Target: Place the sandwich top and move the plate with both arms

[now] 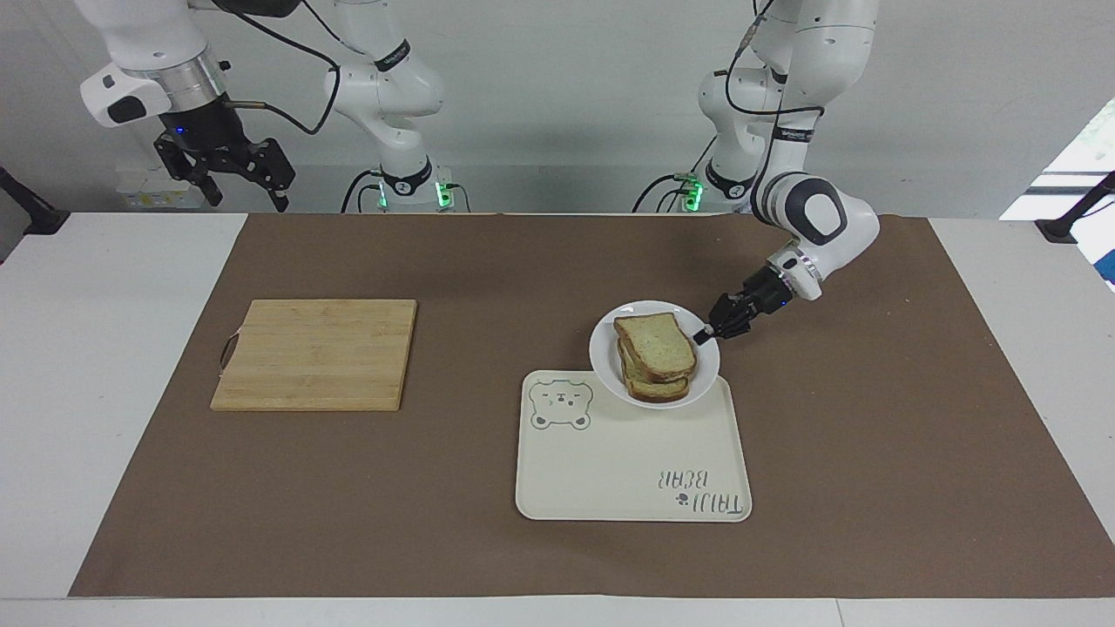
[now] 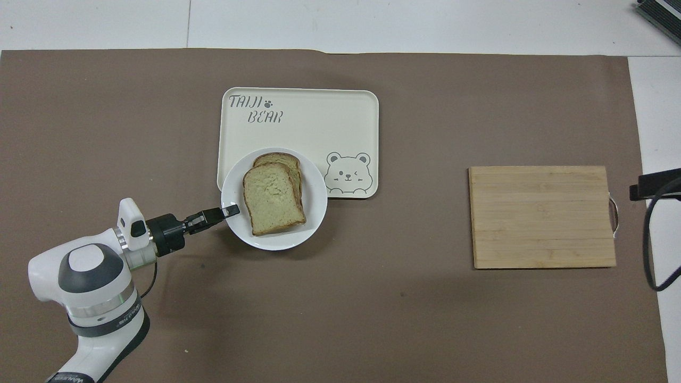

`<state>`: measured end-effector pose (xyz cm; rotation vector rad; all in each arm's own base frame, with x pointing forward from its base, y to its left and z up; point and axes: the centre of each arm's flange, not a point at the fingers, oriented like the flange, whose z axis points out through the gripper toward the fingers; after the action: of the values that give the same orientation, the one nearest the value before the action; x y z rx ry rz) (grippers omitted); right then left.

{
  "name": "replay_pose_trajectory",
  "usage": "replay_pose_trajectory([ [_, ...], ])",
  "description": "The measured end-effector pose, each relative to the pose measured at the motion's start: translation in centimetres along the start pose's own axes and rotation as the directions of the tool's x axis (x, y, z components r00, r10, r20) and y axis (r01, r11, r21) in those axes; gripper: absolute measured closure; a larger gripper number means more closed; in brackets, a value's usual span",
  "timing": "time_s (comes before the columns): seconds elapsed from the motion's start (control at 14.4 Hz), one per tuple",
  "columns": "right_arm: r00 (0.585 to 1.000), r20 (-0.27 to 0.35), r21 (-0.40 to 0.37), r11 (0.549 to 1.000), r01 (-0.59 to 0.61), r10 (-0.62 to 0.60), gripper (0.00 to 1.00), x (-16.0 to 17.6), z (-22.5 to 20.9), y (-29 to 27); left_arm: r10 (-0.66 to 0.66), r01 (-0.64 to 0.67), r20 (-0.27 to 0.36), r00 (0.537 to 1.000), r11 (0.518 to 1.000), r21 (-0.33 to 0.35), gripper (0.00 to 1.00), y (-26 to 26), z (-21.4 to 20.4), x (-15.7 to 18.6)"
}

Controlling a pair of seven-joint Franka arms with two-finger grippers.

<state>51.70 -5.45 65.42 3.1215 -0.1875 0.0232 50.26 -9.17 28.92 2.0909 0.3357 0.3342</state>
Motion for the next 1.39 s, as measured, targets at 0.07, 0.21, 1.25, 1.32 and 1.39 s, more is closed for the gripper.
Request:
replay_pose_trajectory([
  [0.07, 1.000, 0.000, 0.002, 1.000, 0.006, -0.006, 0.00, 0.0, 0.0, -0.3, -0.014, 0.014, -0.004, 1.000, 1.000, 0.021, 0.96, 0.4, 0.8, 1.6],
  [0.21, 1.000, -0.001, 0.003, 1.000, 0.019, -0.019, 0.00, 0.0, 0.0, -0.9, -0.050, 0.050, -0.008, 0.999, 0.997, 0.061, 0.96, 1.5, 2.9, 4.9],
  [1.25, 0.997, 0.030, 0.005, 0.998, 0.066, -0.066, 0.00, -0.8, -0.2, -1.5, 0.198, -0.202, 0.040, 0.979, 0.955, 0.217, 0.21, 5.8, 9.0, 8.0],
  [1.32, 0.995, 0.025, 0.006, 0.996, 0.094, -0.095, 0.00, -0.8, -0.3, -1.4, 0.215, -0.215, 0.025, 0.976, 0.953, 0.213, 0.11, 6.9, 8.1, 8.3],
  [1.39, 0.993, 0.021, 0.008, 0.993, 0.114, -0.114, 0.00, -0.9, -0.5, -1.4, 0.234, -0.230, 0.006, 0.972, 0.951, 0.206, 0.00, 8.3, 7.0, 8.7],
])
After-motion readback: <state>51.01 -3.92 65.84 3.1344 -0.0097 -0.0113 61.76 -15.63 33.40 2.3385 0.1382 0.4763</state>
